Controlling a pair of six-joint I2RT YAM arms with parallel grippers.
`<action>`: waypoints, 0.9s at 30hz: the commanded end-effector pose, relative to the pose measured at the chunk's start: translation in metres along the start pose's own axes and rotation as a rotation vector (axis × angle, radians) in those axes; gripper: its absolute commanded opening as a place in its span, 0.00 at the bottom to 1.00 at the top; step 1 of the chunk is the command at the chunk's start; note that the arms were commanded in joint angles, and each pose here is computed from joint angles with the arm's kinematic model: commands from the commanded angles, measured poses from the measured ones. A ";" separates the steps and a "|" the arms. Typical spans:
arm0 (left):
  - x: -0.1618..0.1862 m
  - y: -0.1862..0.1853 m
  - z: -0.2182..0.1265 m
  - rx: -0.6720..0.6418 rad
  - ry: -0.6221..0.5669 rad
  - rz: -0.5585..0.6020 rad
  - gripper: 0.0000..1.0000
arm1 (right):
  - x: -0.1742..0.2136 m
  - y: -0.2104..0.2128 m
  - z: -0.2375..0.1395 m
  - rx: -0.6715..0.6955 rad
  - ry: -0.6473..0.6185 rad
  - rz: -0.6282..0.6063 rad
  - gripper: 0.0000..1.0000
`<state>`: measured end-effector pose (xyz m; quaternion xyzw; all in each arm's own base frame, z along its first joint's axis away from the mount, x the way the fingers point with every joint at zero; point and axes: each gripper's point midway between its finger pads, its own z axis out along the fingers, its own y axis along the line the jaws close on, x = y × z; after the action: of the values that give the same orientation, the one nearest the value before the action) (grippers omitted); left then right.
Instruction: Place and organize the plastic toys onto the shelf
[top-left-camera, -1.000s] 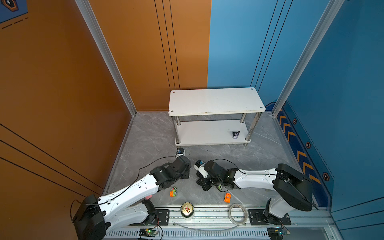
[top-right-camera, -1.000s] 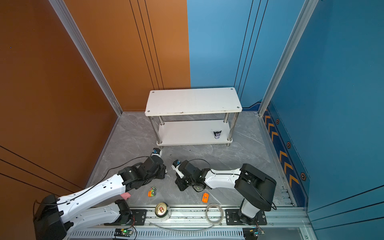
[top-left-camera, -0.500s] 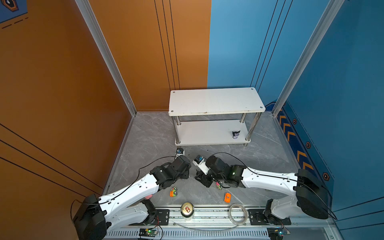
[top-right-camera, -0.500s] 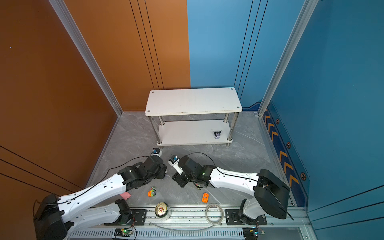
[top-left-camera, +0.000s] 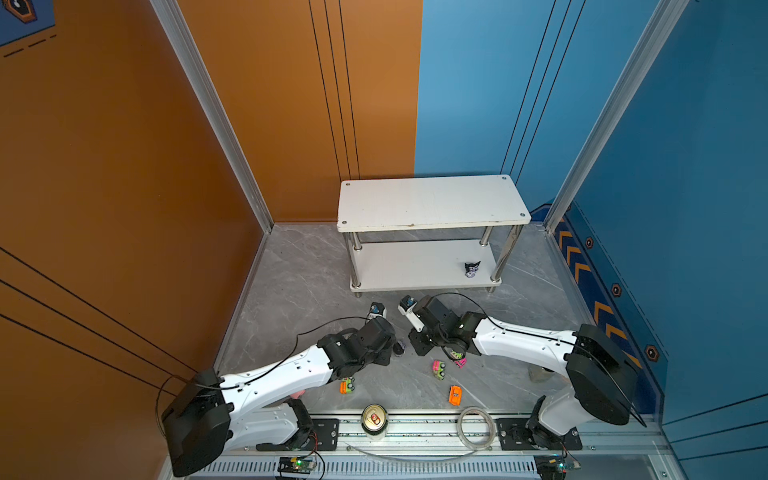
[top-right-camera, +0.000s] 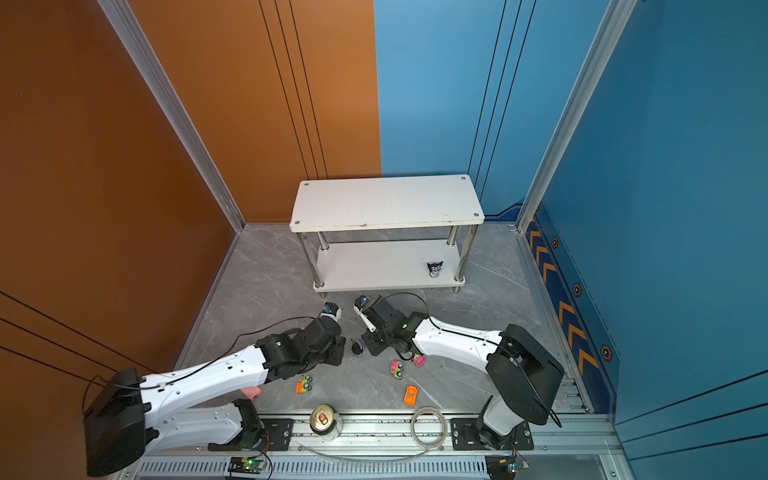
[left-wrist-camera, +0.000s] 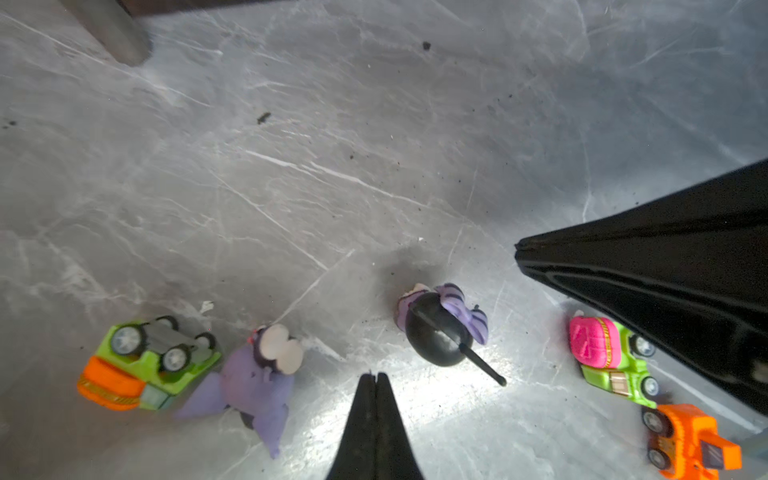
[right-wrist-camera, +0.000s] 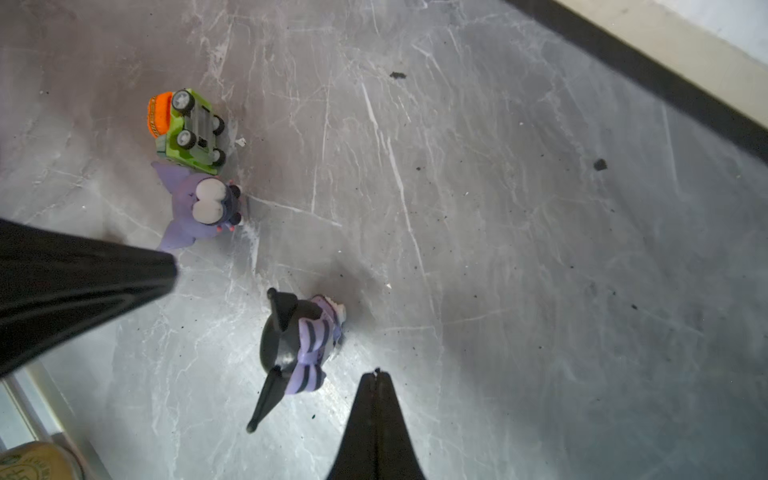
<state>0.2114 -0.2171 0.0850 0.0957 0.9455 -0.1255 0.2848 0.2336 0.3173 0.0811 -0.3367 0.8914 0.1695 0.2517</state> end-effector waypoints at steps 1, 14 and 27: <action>-0.005 -0.019 0.009 0.031 0.015 0.004 0.00 | 0.016 0.009 0.002 -0.045 0.033 0.042 0.03; -0.018 -0.026 0.031 0.042 0.017 0.004 0.00 | 0.025 0.040 0.002 -0.190 0.019 0.123 0.03; -0.030 -0.023 0.042 0.040 0.016 0.044 0.00 | 0.016 0.057 -0.002 -0.313 -0.050 0.168 0.05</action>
<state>0.2426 -0.2459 0.0628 0.1046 0.9492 -0.1235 0.2698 0.1849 0.3405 0.0628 -0.2957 0.8887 0.2966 0.1868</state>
